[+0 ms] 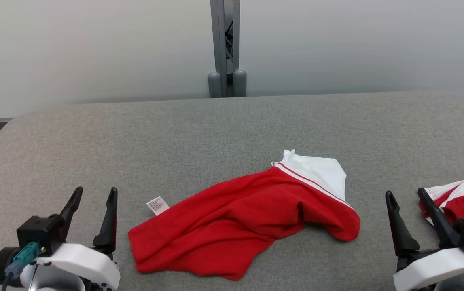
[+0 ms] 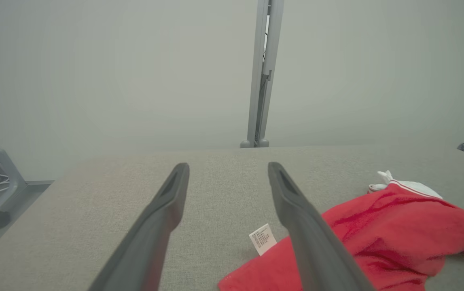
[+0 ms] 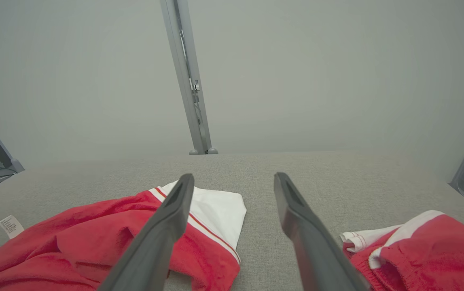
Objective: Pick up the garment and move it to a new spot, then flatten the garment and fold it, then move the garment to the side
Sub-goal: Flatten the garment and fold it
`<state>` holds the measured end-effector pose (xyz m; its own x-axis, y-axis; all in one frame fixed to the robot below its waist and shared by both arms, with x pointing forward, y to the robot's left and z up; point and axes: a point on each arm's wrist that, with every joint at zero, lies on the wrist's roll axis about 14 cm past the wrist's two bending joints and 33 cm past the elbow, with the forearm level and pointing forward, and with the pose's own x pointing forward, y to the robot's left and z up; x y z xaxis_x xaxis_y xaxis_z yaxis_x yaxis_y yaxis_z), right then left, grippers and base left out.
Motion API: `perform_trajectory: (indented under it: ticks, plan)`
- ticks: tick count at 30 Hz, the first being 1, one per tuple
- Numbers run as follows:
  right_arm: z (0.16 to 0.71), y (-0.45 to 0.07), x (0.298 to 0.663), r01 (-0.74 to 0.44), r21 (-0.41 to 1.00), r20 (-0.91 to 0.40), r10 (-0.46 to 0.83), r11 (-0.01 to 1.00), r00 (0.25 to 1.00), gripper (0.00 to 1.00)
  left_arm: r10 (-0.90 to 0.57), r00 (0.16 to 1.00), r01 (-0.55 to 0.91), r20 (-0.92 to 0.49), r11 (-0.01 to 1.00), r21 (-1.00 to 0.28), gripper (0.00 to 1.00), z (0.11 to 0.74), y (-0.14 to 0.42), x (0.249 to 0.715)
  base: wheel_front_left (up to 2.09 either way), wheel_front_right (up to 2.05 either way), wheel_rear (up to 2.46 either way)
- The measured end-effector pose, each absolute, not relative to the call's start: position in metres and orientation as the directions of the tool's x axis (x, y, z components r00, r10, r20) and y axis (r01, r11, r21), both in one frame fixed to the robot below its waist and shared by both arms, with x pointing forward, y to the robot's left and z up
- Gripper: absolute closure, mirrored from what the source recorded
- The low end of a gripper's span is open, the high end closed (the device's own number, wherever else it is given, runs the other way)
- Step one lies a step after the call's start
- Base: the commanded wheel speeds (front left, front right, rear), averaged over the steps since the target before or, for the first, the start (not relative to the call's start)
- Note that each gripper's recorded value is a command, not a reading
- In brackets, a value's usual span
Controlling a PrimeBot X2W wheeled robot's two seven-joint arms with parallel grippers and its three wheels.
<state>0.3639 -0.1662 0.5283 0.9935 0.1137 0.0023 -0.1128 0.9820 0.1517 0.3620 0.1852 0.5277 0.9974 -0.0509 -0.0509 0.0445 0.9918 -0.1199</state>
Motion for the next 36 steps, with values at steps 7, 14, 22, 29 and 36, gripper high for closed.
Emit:
perform_trajectory:
  ticks: [7, 14, 22, 29, 36]
  plan:
    - [0.520, -0.159, 0.377, -0.129, 0.157, -0.020, 0.134, 0.979, 0.991, 0.00, -0.115, 0.951, 0.064, -0.287, 0.982, -0.180, 0.00, 0.468, 0.173, 0.375, 0.00, 0.00, 0.00]
    - [0.504, -0.161, 0.389, -0.115, 0.166, -0.058, 0.126, 0.979, 0.990, 0.00, -0.186, 0.830, 0.039, -0.525, 0.959, -0.279, 0.00, 0.391, 0.160, 0.373, 0.00, 0.00, 0.00]
    - [0.490, -0.167, 0.398, -0.091, 0.168, -0.084, 0.107, 0.982, 0.991, 0.00, -0.234, 0.752, 0.027, -0.616, 0.945, -0.327, 0.41, 0.354, 0.153, 0.376, 0.00, 0.00, 0.00]
    - [0.495, -0.174, 0.417, -0.077, 0.143, -0.068, 0.087, 0.987, 0.994, 0.00, -0.240, 0.759, 0.041, -0.605, 0.945, -0.323, 1.00, 0.351, 0.151, 0.384, 0.00, 0.00, 0.00]
    - [0.494, -0.179, 0.464, -0.105, 0.126, -0.075, 0.115, 0.986, 0.990, 0.00, -0.236, 0.790, 0.068, -0.565, 0.951, -0.302, 1.00, 0.359, 0.151, 0.401, 0.00, 0.00, 0.00]
